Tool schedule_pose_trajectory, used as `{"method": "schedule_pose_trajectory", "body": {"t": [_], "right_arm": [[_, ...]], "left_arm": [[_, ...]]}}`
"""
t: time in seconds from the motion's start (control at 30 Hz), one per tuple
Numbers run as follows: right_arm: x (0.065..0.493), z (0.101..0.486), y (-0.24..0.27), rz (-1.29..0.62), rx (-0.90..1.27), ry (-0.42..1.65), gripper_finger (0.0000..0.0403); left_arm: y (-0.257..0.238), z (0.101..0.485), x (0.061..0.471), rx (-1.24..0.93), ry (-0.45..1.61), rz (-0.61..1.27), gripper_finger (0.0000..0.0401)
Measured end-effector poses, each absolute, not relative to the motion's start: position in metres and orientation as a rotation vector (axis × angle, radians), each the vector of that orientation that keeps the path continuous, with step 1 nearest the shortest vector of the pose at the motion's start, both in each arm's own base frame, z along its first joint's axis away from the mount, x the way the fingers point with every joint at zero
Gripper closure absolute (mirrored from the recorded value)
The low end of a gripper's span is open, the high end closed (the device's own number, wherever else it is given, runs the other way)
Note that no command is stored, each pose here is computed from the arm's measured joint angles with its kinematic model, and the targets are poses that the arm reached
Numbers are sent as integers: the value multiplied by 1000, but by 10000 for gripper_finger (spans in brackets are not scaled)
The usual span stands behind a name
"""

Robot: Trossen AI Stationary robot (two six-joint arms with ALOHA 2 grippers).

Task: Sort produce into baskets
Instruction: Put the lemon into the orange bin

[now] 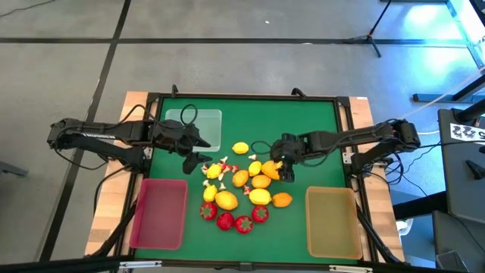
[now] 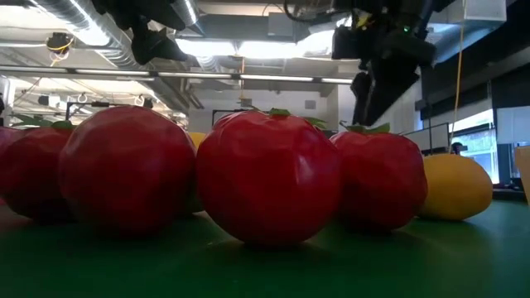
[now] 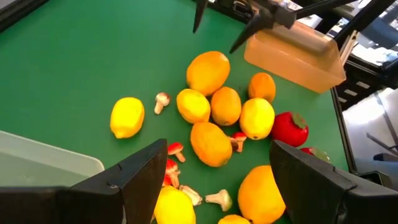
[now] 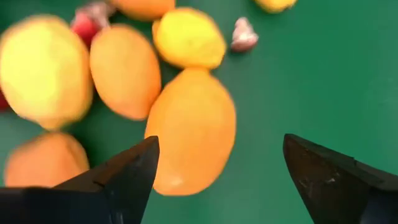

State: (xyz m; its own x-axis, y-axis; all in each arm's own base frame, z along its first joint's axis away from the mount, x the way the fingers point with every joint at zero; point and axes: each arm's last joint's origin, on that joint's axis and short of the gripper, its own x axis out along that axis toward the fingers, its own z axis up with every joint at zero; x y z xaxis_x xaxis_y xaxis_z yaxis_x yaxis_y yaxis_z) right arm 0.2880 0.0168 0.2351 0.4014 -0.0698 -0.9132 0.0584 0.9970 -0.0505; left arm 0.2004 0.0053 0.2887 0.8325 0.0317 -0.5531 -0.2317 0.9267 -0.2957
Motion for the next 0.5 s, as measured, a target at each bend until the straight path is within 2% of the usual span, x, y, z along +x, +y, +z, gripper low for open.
{"method": "schedule_pose_trajectory", "body": {"t": [0.1,0.33,0.5], "right_arm": [[289,230,25,-47,-57,1186,63],[292,230,26,-47,29,1160,63],[297,219,22,-85,-37,1191,63]], "left_arm": [[5,288,200,-383,575,150,123],[5,288,200,-385,575,151,123],[5,288,200,-383,575,150,123]]}}
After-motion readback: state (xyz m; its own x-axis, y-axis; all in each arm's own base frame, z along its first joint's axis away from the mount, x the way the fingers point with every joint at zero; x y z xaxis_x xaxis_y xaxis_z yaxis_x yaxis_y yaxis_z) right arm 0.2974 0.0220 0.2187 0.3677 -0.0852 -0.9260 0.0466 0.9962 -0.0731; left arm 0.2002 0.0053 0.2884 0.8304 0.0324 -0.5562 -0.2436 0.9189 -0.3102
